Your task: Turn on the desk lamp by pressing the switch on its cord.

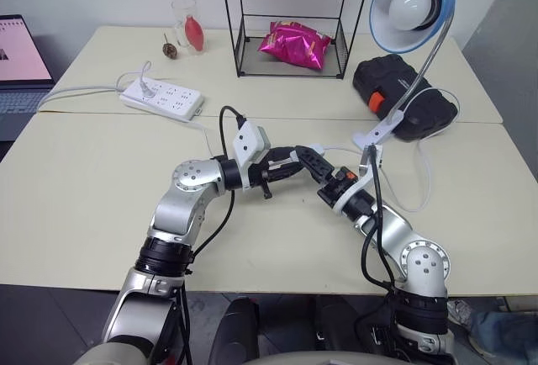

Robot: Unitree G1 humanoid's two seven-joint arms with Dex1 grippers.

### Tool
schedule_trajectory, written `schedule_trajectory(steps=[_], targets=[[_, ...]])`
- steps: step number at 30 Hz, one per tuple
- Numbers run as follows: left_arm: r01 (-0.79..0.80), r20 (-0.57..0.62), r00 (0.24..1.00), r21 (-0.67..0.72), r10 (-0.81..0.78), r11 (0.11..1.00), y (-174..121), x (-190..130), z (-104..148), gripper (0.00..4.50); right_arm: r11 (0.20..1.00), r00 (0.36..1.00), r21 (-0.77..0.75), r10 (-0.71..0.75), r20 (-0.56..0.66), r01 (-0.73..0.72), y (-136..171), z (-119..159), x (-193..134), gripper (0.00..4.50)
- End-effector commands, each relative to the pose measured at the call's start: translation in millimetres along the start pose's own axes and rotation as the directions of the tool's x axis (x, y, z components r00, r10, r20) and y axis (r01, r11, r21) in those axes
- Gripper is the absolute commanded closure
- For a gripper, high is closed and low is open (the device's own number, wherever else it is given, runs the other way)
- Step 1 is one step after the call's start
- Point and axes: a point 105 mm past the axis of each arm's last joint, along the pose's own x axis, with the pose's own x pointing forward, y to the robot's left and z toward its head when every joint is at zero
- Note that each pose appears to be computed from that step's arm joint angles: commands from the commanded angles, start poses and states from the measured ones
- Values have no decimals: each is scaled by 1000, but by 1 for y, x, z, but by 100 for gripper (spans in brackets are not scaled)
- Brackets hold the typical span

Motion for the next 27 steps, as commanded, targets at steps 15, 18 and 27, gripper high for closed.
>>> schedule_trajectory(steps=[15, 18, 27], targets=[[16, 20, 1000, 31, -16, 999, -4, 0, 8, 338, 997, 997, 40, 65, 29, -66, 14, 5, -2, 0], [17, 21, 1000, 33, -18, 999, -5, 1, 8, 338, 997, 998, 41, 63, 24, -64, 14, 5, -2, 37], [19, 21, 1000, 38, -20, 999, -5, 0, 9, 338, 997, 999, 62, 49, 21, -50, 11, 3, -1, 246]])
